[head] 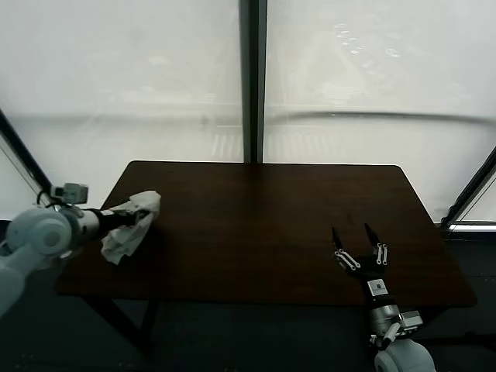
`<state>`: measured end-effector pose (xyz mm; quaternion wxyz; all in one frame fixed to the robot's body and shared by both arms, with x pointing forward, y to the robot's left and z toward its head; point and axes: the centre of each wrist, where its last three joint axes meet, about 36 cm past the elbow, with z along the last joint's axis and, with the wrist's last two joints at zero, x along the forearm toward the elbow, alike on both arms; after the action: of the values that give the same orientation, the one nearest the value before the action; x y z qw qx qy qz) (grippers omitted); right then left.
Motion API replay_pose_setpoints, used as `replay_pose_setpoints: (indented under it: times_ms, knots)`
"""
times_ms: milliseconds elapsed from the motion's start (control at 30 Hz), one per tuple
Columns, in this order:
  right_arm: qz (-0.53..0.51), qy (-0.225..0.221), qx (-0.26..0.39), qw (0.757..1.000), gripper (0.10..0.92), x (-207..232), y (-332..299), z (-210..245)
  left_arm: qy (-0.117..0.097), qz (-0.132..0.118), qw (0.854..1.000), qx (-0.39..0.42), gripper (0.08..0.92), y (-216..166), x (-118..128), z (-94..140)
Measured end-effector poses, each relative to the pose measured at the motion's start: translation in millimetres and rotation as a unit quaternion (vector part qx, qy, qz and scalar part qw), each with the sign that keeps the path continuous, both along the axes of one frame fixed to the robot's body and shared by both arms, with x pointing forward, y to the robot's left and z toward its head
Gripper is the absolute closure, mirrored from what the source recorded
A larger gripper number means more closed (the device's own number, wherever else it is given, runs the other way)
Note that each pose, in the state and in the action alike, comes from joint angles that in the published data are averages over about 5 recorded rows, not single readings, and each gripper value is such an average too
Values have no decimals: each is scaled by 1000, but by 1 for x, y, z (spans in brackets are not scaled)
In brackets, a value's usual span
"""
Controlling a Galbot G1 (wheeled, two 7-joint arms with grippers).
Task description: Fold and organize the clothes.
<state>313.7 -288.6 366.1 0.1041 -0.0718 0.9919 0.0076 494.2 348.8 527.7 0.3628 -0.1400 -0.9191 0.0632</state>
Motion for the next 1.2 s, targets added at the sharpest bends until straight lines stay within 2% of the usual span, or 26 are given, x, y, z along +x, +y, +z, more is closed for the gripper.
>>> replay_pose_setpoints:
  times_ms: [100,200,267,367,467,567,700,867,1000,1200]
  knots:
    - [1,30,3,1000,115,-7,3,2,12,3,999,-30,804,-30,7,-28]
    - [4,69,11,998,115,-7,9,6,20,7,998,-55,736,-51,5,-35]
    - [8,97,19,995,115,-4,14,8,17,3,998,-68,622,-60,0,-28]
    - [18,137,40,990,115,4,24,14,1,-14,997,-79,434,-68,-13,-7]
    - [30,177,65,982,115,16,35,21,-23,-35,996,-78,252,-73,-29,18]
    - [39,214,97,971,115,28,46,25,-55,-50,995,-67,129,-75,-45,39]
    - [58,256,137,955,115,44,68,28,-96,-50,993,-52,95,-71,-60,57]
    - [84,307,175,932,115,65,105,38,-131,-30,990,-35,92,-58,-71,70]
    - [107,336,185,917,115,81,134,50,-148,-16,989,-22,92,-47,-81,76]
    - [151,380,196,891,115,105,170,60,-158,-1,987,-14,92,-38,-93,76]
